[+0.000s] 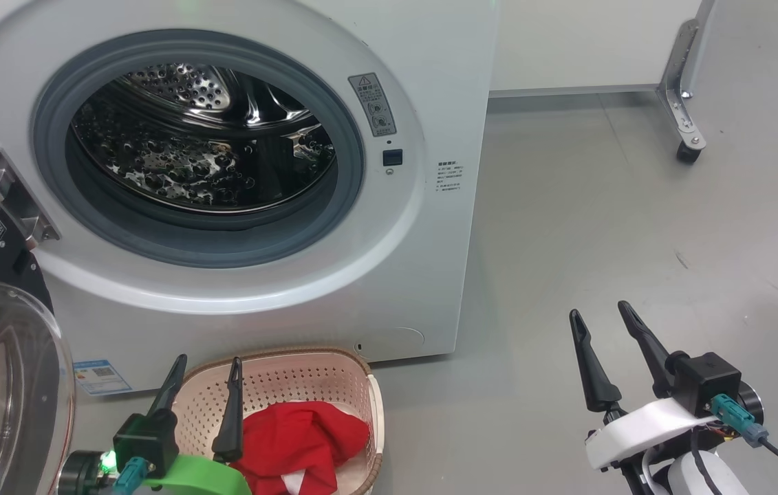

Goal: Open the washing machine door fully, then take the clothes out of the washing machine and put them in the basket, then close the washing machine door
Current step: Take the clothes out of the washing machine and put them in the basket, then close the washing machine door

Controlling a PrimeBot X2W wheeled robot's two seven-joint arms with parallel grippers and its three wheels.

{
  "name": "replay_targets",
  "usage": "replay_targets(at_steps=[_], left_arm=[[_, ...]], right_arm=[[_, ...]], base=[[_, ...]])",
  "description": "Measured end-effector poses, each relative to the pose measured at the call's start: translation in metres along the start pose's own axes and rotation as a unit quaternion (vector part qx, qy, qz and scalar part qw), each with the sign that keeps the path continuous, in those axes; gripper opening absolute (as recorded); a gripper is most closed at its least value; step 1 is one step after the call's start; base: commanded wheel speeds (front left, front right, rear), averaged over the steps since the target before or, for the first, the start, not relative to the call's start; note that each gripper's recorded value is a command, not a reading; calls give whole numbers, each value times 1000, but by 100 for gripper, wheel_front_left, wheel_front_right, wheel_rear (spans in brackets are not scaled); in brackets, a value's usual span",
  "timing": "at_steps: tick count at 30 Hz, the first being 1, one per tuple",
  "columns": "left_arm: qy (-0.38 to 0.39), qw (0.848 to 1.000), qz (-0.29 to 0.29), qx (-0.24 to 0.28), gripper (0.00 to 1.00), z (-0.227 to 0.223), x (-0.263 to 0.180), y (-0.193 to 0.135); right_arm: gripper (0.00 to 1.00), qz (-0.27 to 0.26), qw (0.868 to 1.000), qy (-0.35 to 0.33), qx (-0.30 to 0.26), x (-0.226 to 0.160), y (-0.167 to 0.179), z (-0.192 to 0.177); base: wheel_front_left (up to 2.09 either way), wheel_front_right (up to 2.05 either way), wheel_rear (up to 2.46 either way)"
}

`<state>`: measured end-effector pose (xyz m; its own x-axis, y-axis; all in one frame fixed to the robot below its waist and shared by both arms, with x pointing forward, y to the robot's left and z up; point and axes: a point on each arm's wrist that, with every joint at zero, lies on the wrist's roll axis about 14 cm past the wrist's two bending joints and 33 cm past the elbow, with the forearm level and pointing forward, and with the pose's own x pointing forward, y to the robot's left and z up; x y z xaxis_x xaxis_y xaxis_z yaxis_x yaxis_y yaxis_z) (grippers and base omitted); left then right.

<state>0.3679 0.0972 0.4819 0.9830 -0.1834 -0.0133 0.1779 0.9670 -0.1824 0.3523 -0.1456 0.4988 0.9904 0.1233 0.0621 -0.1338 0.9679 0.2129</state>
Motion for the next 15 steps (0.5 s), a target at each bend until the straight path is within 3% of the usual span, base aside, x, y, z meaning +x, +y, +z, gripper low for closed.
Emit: replay_targets(at_steps=[15], left_arm=[[3,1000,3,-4,100,3,-8,-3]], right_arm=[[100,-2,1000,2,-2,-3,-1,-1]], base=[[0,0,0]])
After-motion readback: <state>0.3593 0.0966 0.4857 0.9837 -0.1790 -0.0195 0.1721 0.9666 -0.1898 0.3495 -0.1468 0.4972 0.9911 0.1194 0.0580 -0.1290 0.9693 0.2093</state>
